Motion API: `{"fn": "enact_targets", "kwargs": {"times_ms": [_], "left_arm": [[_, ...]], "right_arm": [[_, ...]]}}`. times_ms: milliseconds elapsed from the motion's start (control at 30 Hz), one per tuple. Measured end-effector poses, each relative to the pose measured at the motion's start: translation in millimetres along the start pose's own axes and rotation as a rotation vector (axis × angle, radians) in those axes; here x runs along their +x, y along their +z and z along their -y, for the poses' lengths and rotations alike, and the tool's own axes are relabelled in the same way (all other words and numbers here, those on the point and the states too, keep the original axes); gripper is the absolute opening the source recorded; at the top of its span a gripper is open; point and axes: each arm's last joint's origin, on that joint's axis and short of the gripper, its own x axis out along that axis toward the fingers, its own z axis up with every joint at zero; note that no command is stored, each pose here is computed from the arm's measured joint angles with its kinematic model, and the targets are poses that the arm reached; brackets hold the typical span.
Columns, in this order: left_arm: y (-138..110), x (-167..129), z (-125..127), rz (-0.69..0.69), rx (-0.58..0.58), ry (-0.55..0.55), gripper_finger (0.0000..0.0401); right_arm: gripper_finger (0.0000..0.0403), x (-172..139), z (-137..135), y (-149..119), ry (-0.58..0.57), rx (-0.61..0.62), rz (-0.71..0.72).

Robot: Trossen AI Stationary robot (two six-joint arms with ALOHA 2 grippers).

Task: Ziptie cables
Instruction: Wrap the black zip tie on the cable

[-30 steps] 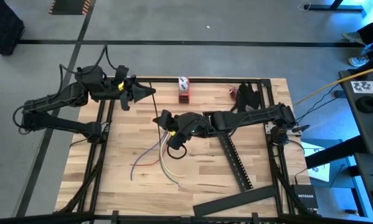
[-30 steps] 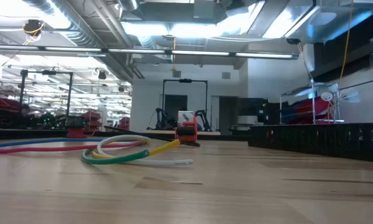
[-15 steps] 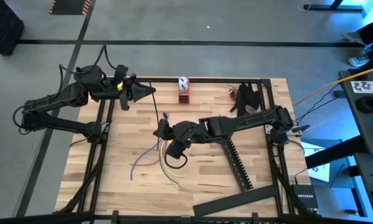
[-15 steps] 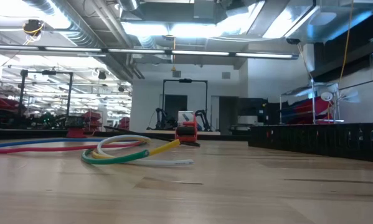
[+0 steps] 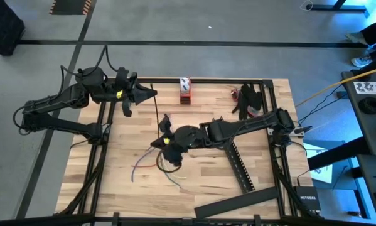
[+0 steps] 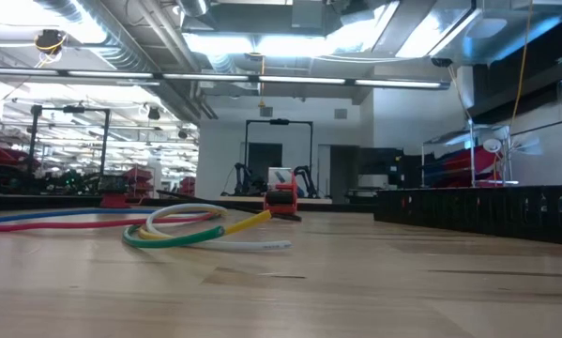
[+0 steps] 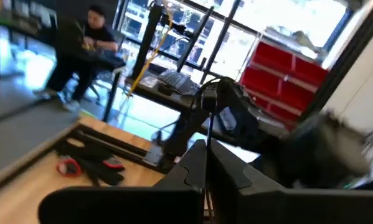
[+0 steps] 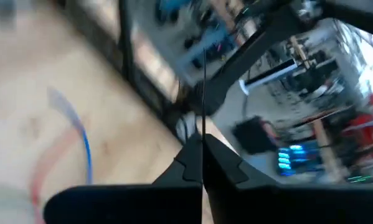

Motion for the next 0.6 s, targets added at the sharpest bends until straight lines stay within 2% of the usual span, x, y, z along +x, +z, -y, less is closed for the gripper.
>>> {"fn": "enact_targets", "kwargs": {"times_ms": [100,233,367,467,600], "left_arm": [[-2,0,-1,-0.017,0.123,0.030,0.0000],[-4,-1,-2,-0.035,0.316,0.052,0.0000],[-4,-1,-2,-0.041,0.494,0.049,0.0000],[-5,-2,-3,-0.066,0.632,0.045,0.0000],[-5,-6,-3,-0.080,0.794,0.060,0.0000]], "right_arm": [[0.0001,-4,15,1,-0.006,0.243,0.088],[0.0001,-17,49,-2,-0.037,0.623,0.204],[0.0001,-22,74,-15,-0.040,0.979,0.245],[0.0000,-22,84,-22,-0.035,1.148,0.273],[0.0000,-26,91,-22,-0.030,1.282,0.321]]}}
